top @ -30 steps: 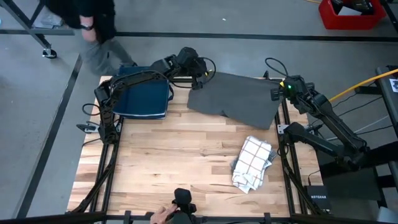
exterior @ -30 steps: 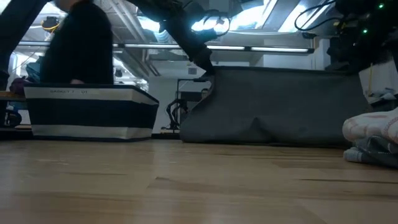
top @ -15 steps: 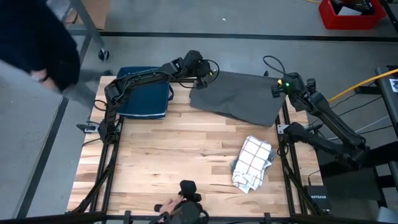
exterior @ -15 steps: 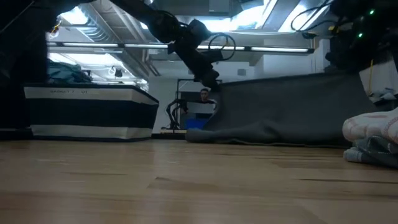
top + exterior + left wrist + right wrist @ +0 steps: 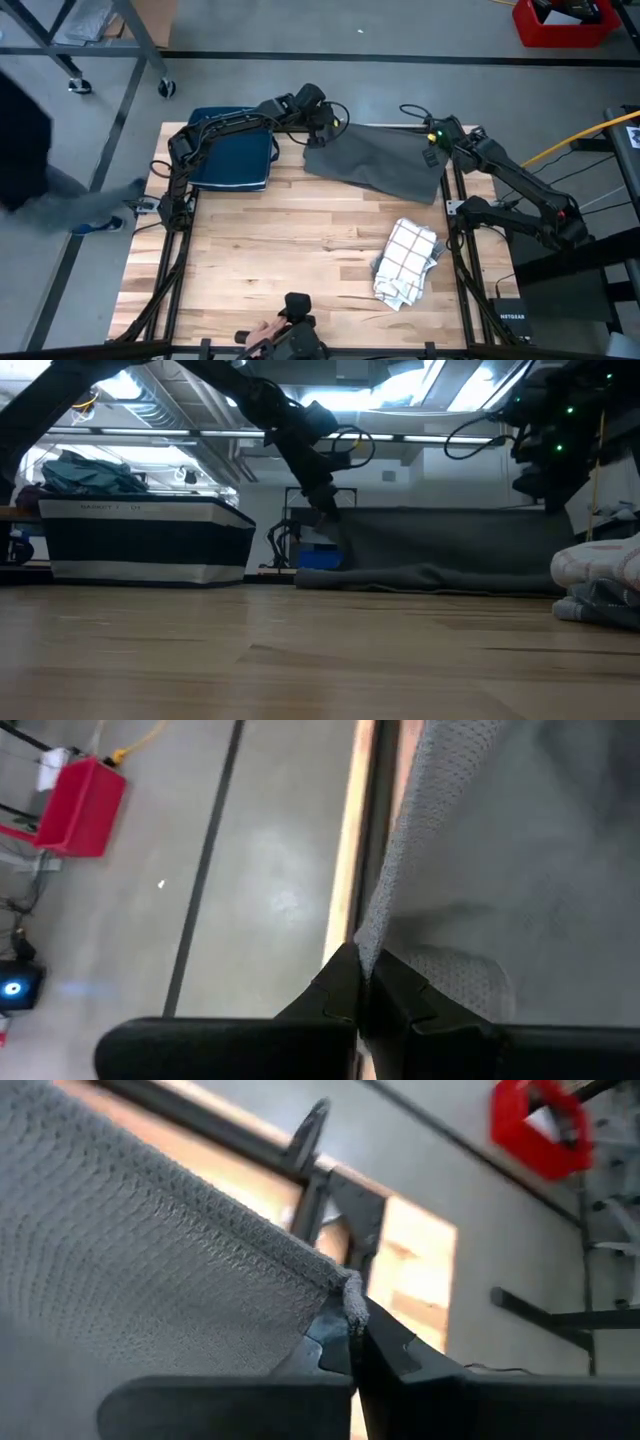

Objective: Fold towel
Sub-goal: Fold the gray towel

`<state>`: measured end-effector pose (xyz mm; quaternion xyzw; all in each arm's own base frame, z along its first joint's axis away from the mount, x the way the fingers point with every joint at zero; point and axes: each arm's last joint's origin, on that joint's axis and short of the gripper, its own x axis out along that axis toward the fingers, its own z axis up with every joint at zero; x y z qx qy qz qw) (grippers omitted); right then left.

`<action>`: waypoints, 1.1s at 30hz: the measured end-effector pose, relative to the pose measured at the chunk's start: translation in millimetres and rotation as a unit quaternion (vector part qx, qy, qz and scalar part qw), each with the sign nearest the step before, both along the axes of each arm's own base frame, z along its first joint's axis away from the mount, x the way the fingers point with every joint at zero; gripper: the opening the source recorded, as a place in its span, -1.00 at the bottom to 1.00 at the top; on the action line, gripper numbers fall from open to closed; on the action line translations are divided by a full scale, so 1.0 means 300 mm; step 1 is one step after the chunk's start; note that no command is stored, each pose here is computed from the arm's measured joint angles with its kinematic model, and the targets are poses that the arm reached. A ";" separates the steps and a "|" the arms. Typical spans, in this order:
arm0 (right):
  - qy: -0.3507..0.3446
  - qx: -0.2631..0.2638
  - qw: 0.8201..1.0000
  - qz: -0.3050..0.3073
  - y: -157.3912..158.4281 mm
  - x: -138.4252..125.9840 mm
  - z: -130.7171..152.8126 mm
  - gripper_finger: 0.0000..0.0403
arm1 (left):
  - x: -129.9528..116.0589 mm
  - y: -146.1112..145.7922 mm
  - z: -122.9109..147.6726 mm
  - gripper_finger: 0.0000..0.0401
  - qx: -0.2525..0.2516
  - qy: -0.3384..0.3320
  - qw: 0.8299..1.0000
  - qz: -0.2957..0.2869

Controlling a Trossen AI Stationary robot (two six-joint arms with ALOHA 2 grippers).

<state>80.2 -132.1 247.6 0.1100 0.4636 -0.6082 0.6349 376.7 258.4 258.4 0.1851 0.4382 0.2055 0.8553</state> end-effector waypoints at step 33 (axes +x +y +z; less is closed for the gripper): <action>-0.055 -0.058 0.995 -0.062 -0.021 0.011 0.053 -0.99 | -0.013 -0.059 0.122 -1.00 0.067 0.028 0.997 -0.001</action>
